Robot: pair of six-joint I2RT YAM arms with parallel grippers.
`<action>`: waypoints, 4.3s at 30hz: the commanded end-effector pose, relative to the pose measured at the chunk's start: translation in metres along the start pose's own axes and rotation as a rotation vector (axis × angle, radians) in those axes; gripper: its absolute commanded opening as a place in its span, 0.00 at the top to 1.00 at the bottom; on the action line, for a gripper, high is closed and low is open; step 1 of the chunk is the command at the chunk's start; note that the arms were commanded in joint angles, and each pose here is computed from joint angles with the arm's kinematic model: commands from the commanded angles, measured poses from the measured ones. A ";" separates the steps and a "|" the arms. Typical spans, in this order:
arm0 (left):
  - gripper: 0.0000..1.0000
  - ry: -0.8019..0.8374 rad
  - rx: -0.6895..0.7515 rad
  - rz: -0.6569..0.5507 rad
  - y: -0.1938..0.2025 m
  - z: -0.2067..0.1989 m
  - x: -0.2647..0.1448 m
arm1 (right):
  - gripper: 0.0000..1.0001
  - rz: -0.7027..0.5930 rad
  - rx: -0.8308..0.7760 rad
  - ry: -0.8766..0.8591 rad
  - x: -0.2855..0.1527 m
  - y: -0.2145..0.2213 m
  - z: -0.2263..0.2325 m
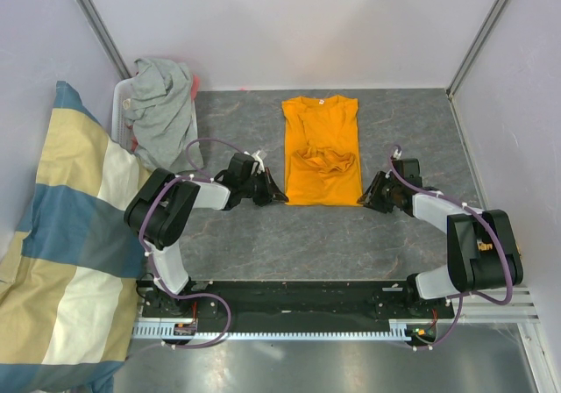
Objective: Fold and stack the t-shirts
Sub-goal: Fold the tshirt
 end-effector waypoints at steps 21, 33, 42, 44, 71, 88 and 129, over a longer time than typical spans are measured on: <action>0.98 -0.111 -0.033 0.059 0.024 0.014 -0.014 | 1.00 0.079 -0.010 0.044 0.004 0.023 -0.015; 0.98 -0.118 -0.036 0.090 0.071 0.002 -0.069 | 1.00 0.172 -0.080 0.062 -0.038 0.081 0.002; 0.98 -0.132 -0.086 0.133 0.122 -0.010 -0.102 | 1.00 0.208 -0.068 0.033 -0.082 0.119 0.004; 0.98 -0.113 -0.094 0.117 0.125 -0.017 -0.111 | 1.00 0.208 -0.062 0.017 -0.092 0.123 0.005; 0.98 -0.077 0.066 -0.247 -0.076 -0.091 -0.104 | 1.00 -0.274 -0.137 -0.145 -0.088 -0.007 0.161; 0.98 -0.118 0.049 -0.275 -0.142 -0.061 -0.080 | 1.00 -0.315 -0.133 -0.086 -0.021 -0.074 0.186; 0.00 -0.073 -0.033 -0.319 -0.158 0.006 -0.097 | 0.30 -0.196 -0.033 -0.112 0.034 -0.115 0.112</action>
Point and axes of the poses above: each gripper's point midway between its finger pads, its own x axis out along the fingers, its own z axis along the line the jaws close on, y = z × x, the point moved 5 cm from there along -x, back along the fingers, and after that the axes turned 11 degrees about x, right-handed, at the moved point
